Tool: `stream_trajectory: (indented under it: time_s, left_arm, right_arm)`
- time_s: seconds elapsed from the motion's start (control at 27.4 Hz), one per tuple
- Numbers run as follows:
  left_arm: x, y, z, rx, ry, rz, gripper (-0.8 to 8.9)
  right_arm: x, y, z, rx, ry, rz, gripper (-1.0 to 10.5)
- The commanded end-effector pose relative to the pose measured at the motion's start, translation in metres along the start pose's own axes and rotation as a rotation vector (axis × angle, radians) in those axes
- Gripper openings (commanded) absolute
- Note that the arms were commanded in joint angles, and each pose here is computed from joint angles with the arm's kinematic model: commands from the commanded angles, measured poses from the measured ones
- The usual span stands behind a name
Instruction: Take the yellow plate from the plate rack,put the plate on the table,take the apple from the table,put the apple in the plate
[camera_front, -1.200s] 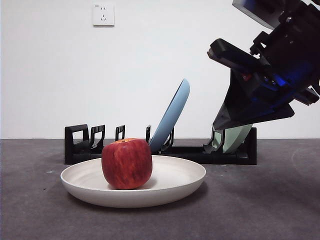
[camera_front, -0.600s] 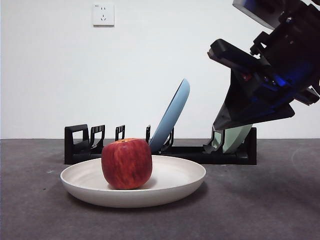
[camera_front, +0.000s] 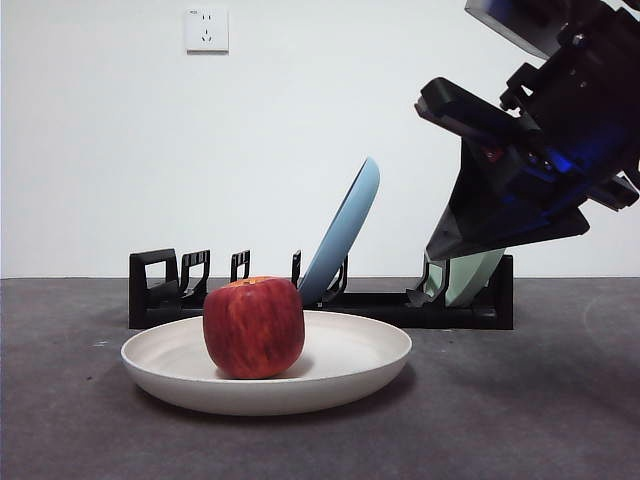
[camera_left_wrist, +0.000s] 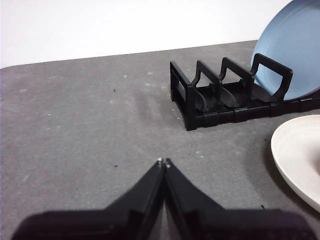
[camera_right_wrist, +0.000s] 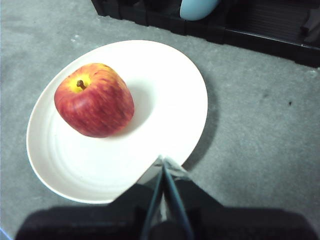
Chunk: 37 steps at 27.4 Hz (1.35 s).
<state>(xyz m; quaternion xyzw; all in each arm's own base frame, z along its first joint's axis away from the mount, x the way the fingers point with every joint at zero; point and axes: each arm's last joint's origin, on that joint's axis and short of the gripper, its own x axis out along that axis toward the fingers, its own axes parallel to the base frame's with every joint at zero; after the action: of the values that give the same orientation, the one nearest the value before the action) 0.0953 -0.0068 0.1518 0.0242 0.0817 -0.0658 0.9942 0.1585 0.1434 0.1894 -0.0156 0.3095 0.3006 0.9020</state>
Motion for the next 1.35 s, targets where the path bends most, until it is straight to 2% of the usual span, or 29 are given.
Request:
stream_trajectory:
  time_s: [0.04, 0.11, 0.26, 0.33, 0.44, 0.55, 0.62, 0.8, 0.99, 1.06, 1.35]
  left_arm:
    - [0.001, 0.000, -0.004, -0.008, 0.010, 0.004, -0.03]
    - [0.001, 0.000, -0.004, -0.008, 0.010, 0.004, -0.03]
    - [0.001, 0.000, -0.004, -0.008, 0.010, 0.004, -0.03]
    - [0.001, 0.000, -0.004, -0.008, 0.010, 0.004, -0.03]
    - [0.001, 0.000, -0.004, -0.008, 0.010, 0.004, -0.03]
    - [0.001, 0.000, -0.004, -0.008, 0.010, 0.004, -0.03]
    - [0.001, 0.000, -0.004, -0.008, 0.010, 0.004, -0.03]
    - [0.001, 0.000, -0.004, -0.008, 0.010, 0.004, -0.03]
    - [0.001, 0.000, -0.004, -0.008, 0.010, 0.004, -0.03]
    - [0.001, 0.000, -0.004, -0.008, 0.010, 0.004, -0.03]
    - [0.001, 0.000, -0.004, -0.008, 0.010, 0.004, -0.03]
  right_arm:
    - [-0.011, -0.002, 0.001, 0.009, -0.021, -0.027, 0.0]
    - [-0.028, -0.002, 0.003, 0.003, -0.048, -0.026, 0.0]
    - [-0.077, -0.015, 0.010, -0.091, -0.218, -0.121, 0.0]
    - [-0.104, -0.029, 0.012, -0.057, -0.362, -0.206, 0.0]
    - [-0.141, -0.047, 0.007, 0.019, -0.549, -0.392, 0.0]
    - [-0.162, -0.056, -0.001, 0.060, -0.656, -0.554, 0.0]
    - [-0.164, -0.059, -0.009, 0.068, -0.676, -0.605, 0.0]
    - [-0.147, -0.065, -0.032, 0.053, -0.634, -0.563, 0.0]
    - [-0.120, -0.074, -0.061, 0.134, -0.587, -0.544, 0.0]
    - [-0.113, -0.076, -0.070, 0.143, -0.578, -0.542, 0.0]
    - [-0.097, -0.082, -0.085, 0.132, -0.604, -0.531, 0.0]
